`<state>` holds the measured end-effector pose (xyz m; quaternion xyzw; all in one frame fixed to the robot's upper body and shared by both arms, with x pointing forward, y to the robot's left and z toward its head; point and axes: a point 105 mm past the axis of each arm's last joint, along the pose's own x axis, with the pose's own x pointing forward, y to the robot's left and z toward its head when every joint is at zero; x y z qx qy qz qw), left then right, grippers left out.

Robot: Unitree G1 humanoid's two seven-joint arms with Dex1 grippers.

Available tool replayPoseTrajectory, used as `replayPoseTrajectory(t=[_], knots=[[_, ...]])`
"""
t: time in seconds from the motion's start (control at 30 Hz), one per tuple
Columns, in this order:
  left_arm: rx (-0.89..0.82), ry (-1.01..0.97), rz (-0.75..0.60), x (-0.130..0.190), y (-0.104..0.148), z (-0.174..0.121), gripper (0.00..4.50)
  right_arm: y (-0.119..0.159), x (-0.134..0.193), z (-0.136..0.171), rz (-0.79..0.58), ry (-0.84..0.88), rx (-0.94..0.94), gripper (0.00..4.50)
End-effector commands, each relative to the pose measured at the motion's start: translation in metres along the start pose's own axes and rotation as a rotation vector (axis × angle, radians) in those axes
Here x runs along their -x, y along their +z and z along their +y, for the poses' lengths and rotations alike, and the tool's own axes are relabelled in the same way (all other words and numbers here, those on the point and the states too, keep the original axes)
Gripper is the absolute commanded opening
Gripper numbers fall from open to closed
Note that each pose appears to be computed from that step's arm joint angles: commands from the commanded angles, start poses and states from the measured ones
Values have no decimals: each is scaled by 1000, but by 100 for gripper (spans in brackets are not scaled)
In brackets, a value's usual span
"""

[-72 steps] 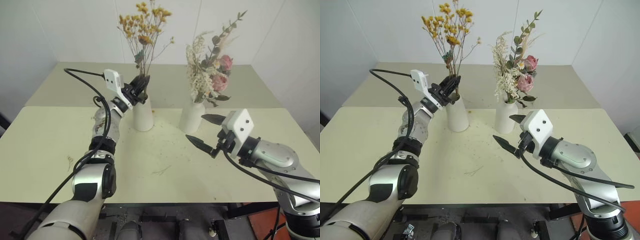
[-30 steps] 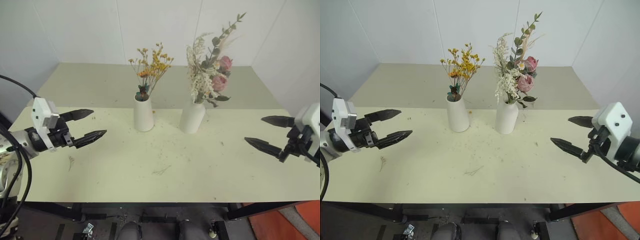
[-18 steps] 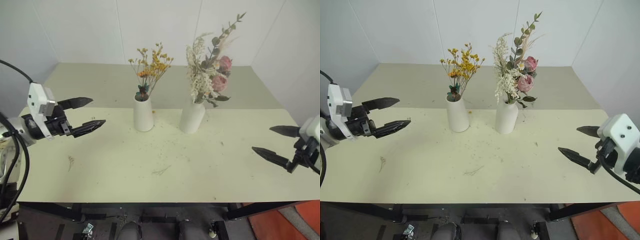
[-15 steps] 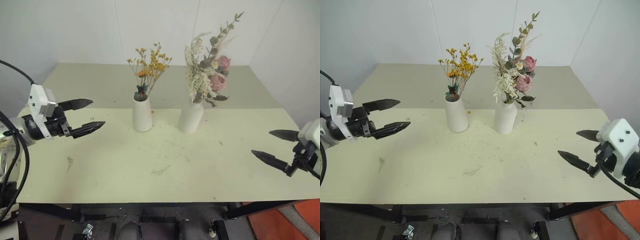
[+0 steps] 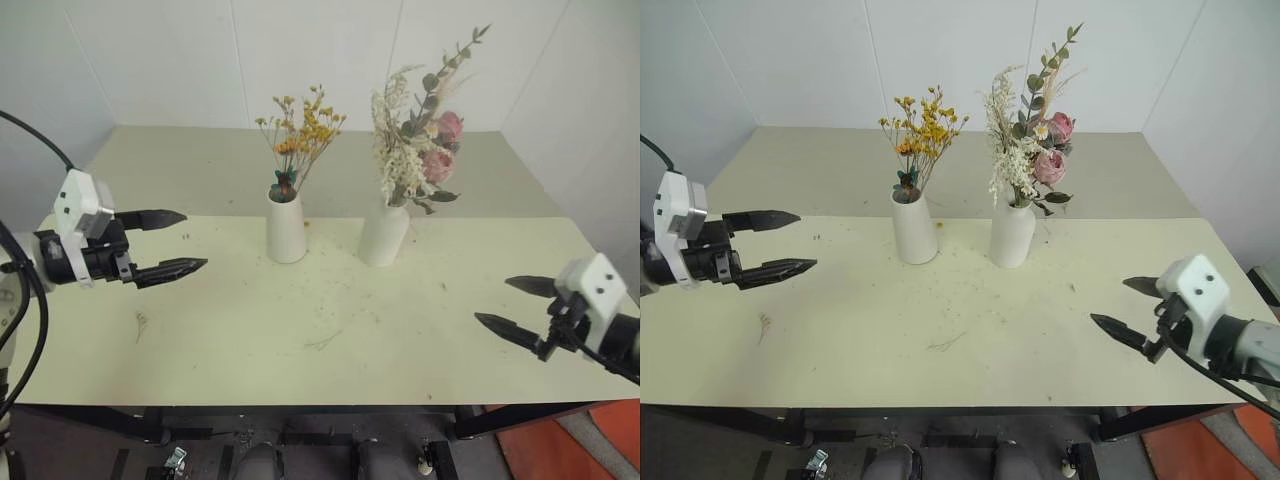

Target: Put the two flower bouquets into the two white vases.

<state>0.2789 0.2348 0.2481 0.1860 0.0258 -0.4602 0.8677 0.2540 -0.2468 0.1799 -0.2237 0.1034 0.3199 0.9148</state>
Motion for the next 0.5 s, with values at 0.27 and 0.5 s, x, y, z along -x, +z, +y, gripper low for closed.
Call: replayPoseTrajectory(t=[0.27, 0.5], knots=[[-49, 16, -15, 12, 20, 7, 449, 34, 15, -19, -104, -84, 61, 450], [-19, 6, -9, 3, 0, 1, 449, 43, 27, -6, -133, -24, 44, 450]])
